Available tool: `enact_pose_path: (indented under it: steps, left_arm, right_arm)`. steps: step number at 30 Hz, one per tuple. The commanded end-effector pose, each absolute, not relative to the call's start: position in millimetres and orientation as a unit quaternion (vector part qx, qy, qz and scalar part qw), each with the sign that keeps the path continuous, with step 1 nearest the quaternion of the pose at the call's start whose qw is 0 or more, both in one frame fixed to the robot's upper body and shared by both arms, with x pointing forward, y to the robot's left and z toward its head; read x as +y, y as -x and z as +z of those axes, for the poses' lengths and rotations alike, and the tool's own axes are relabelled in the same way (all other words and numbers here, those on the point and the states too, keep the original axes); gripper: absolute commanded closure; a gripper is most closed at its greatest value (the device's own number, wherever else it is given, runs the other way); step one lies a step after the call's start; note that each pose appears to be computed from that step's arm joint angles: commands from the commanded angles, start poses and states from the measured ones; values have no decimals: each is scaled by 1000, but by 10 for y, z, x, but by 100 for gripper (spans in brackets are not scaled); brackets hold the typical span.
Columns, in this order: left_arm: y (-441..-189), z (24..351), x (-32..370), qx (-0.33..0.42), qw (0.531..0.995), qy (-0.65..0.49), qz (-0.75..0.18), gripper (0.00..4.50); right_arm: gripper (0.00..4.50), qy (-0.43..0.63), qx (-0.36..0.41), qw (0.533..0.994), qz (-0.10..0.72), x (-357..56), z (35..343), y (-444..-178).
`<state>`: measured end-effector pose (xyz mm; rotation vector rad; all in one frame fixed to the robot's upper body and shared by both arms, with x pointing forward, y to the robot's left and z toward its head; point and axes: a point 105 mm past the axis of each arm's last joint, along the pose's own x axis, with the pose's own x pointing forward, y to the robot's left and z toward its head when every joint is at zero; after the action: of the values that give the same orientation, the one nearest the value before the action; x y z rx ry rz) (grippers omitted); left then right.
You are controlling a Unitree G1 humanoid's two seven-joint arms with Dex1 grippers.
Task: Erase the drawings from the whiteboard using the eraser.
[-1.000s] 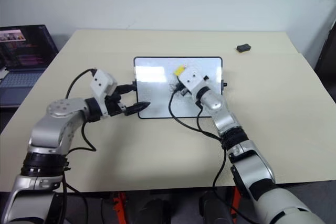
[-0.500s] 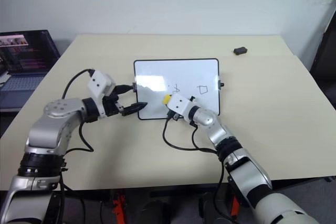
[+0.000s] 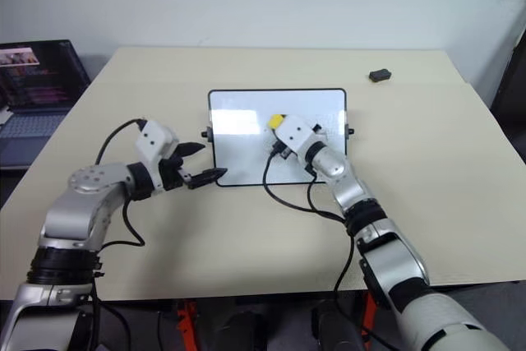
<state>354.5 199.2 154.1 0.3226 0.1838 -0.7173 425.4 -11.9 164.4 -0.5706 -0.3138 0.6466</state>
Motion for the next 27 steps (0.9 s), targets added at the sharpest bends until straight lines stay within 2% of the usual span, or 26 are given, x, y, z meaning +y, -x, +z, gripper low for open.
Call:
enact_pose_path:
  steps: [1,5,11,18,27]
  left_arm:
    - [-3513,1666,1987,63,921,-165,-348,0]
    - [-3517,1677,1971,62,920,-165,-350,0]
    - [-3519,1697,1952,61,919,-166,-352,0]
    - [-3511,1700,1926,59,918,-165,-355,0]
    - [-3509,1728,1839,51,916,-163,-364,0]
  right_arm:
    - [319,278,-154,893,319,-17,1664,-4244]
    - [319,287,-150,883,339,138,1633,-4196]
    - [319,313,-106,864,380,205,1367,-4111]
    - [319,291,-143,894,308,50,1692,-4267]
    - [319,299,-103,908,276,-234,1526,-4347]
